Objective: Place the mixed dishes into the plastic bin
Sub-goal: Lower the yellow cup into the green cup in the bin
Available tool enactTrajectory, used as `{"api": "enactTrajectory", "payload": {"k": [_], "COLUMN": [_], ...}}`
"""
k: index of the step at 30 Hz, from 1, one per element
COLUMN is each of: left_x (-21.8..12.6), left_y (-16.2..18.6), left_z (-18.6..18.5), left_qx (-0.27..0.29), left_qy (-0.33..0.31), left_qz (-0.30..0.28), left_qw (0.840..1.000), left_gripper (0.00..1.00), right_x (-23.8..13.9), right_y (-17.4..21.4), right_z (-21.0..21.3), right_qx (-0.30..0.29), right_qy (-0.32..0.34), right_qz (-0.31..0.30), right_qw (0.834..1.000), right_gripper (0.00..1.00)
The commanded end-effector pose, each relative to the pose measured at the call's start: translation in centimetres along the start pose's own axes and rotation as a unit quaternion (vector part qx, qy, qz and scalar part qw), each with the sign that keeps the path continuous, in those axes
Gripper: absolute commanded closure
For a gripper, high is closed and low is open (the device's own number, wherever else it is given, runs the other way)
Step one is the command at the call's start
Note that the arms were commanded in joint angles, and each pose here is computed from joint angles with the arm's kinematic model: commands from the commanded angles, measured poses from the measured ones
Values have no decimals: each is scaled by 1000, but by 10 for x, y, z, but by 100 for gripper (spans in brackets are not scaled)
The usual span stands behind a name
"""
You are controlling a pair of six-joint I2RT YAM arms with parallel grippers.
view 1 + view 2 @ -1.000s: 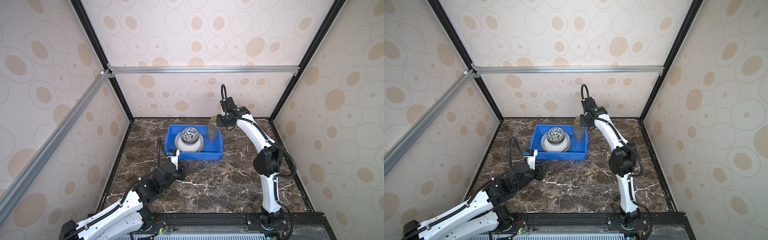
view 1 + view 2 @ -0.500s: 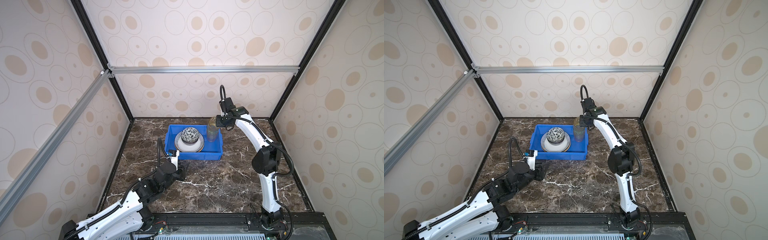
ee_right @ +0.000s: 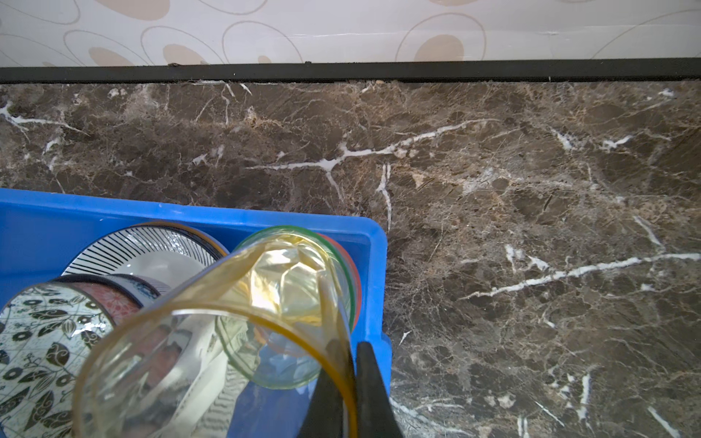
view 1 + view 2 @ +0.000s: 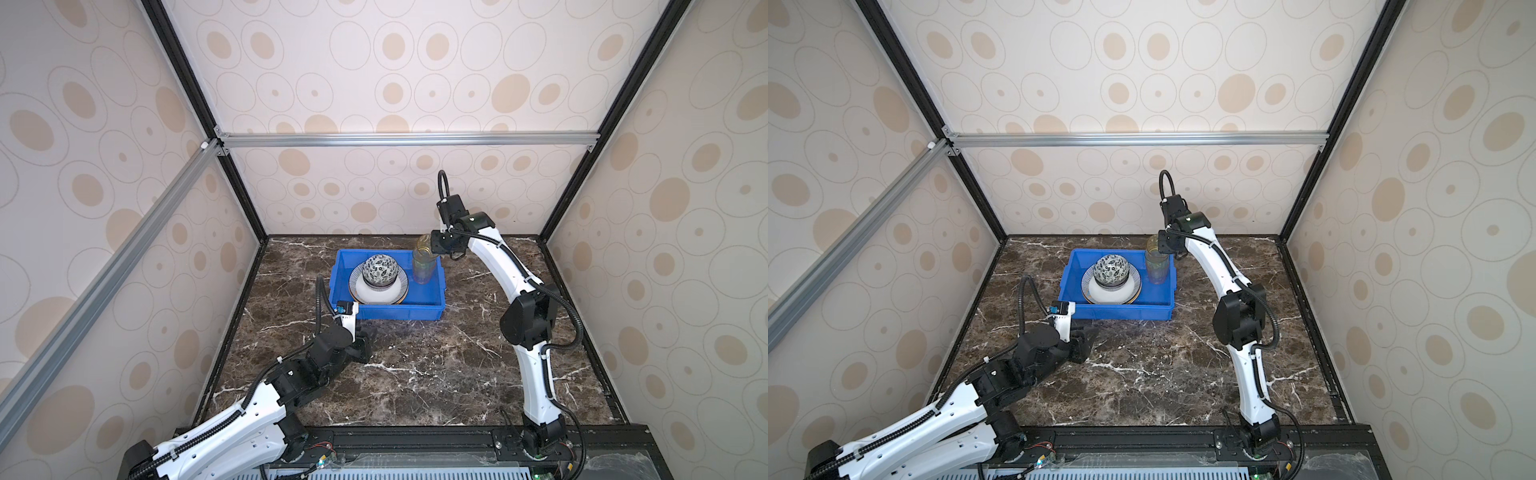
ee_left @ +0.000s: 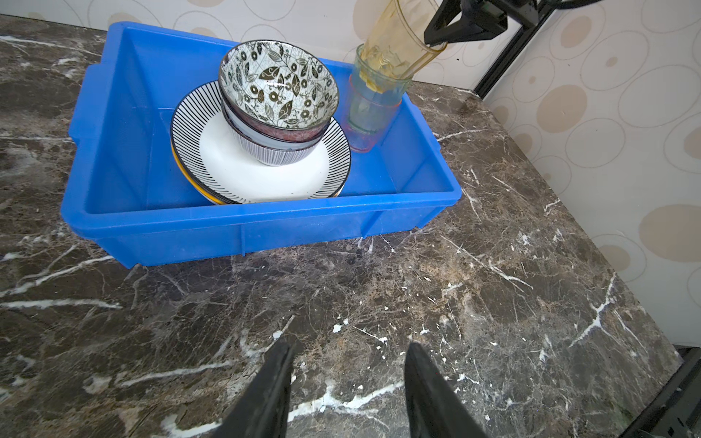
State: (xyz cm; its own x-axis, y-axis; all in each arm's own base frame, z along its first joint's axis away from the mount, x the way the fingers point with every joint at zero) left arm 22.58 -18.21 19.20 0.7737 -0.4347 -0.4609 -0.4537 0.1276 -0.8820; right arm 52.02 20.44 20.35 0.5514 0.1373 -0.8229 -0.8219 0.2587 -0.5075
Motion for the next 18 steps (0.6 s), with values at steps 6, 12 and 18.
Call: {"api": "enactTrajectory", "payload": {"k": [6,12,18], "left_x": [-6,-9,-7], "left_y": [-9,-12,-12], "left_z": [0,1,1], "left_qx": [1,-2,-3], "left_qy": [-7,-10,-11], "left_qz": [0,-1,-1], "left_qw": [1000,1000,1000], "left_gripper": [52,52,52], "right_x": [16,17,13], "right_y": [14,15,10], "right_z": [-11,-2,-4], "right_qx": [-22,-11,-16], "right_qy": [42,22,29], "right_qz": [25,31,21], "right_qw": [999,999,999], "right_gripper": [99,94,85]}}
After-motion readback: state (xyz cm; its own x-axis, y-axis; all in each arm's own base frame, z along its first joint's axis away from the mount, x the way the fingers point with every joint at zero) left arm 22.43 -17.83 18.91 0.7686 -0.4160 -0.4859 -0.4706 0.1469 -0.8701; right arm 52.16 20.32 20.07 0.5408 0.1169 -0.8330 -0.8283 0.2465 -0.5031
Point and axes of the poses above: each gripper's point midway between its finger pads, its own x axis out along the fingers, its own z axis along the line the jaws close on, y = z × x, the point moved 1 cm from there along -x, back along the fingers, and after that the axes turned 15 degrees about x, right-handed, at the moved point
